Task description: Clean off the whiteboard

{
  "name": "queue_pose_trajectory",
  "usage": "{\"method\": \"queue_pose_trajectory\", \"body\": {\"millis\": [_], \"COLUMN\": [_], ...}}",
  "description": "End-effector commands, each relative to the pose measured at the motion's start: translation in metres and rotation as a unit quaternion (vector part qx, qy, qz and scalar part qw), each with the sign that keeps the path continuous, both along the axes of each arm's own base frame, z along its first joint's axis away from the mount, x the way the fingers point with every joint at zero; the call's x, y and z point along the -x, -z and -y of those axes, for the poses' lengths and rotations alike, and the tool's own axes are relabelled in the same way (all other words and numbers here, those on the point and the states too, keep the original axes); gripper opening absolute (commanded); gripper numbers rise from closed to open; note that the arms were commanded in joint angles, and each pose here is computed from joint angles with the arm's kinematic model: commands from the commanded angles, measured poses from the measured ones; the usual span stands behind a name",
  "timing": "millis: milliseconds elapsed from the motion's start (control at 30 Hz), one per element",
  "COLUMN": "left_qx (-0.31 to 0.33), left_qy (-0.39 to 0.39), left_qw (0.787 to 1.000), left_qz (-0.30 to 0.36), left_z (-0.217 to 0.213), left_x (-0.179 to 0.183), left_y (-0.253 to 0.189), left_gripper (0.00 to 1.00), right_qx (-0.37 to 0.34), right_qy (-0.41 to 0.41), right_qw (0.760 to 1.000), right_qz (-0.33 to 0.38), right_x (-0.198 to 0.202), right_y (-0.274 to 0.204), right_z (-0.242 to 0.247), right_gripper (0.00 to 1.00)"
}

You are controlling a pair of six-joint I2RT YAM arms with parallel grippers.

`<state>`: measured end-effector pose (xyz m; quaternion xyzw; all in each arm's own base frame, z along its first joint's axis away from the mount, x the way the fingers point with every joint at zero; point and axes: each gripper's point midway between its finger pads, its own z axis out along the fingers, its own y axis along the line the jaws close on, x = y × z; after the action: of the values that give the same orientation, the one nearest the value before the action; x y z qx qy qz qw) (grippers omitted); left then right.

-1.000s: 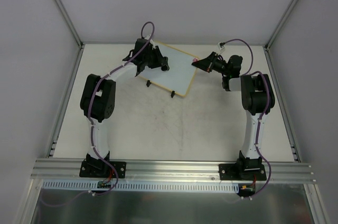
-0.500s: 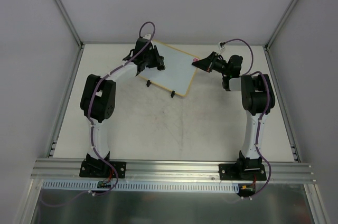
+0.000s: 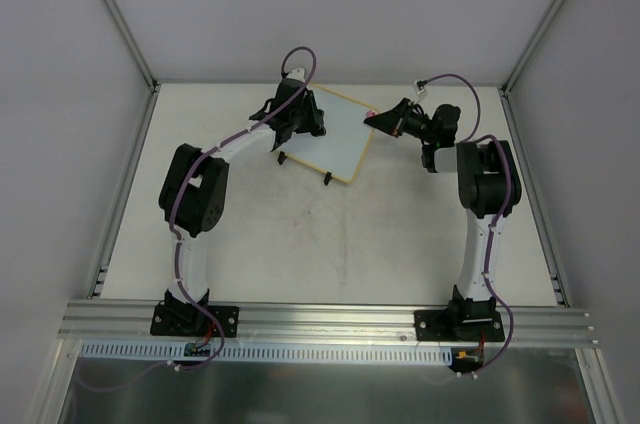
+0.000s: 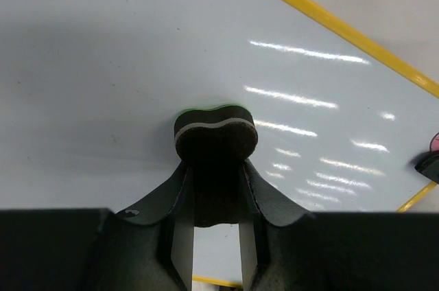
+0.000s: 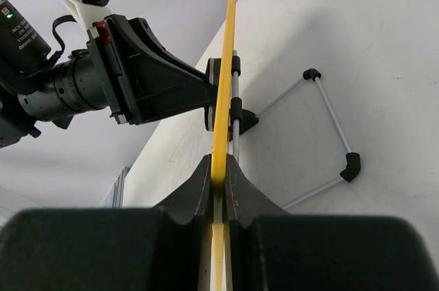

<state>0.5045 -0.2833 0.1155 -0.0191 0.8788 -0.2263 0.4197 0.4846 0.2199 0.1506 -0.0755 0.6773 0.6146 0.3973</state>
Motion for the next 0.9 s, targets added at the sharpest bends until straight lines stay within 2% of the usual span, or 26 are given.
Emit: {"method": "queue_pose_trajectory", "body": {"millis": [0, 233, 500, 667, 867], "left_qx": [0.004, -0.001, 0.003, -0.009, 0.007], "left_qy": [0.091, 0.088, 0.063, 0.017, -0.035], "left_qw": [0.989, 0.989, 0.994, 0.996, 0.991], "left_qz": [-0.118, -0.121, -0.089, -0.085, -0.126], "left_z": [0.057, 0.053, 0.023, -0.014, -0.072], "left_x": [0.076, 0.085, 0.062, 0.063, 0.093], "left_y": [0.078, 0.078, 0.047, 0.031, 0.033], "left_gripper": [0.00, 0.00, 0.00, 0.00, 0.00], "right_qx": [-0.006, -0.006, -0.006, -0.006, -0.006], "right_qy": [-0.088, -0.088, -0.088, -0.087, -0.088], "right_qw": [0.976, 0.976, 0.976, 0.976, 0.976], "right_qz": [0.199, 0.198, 0.198, 0.199, 0.197], "right_x": [0.045, 0.044, 0.045, 0.044, 0.044], "right_y": [-0.078, -0.077, -0.078, -0.078, -0.076], "right_z": [-0.023, -0.023, -0.023, -0.023, -0.024], "right_gripper": [0.00, 0.00, 0.00, 0.00, 0.00]}}
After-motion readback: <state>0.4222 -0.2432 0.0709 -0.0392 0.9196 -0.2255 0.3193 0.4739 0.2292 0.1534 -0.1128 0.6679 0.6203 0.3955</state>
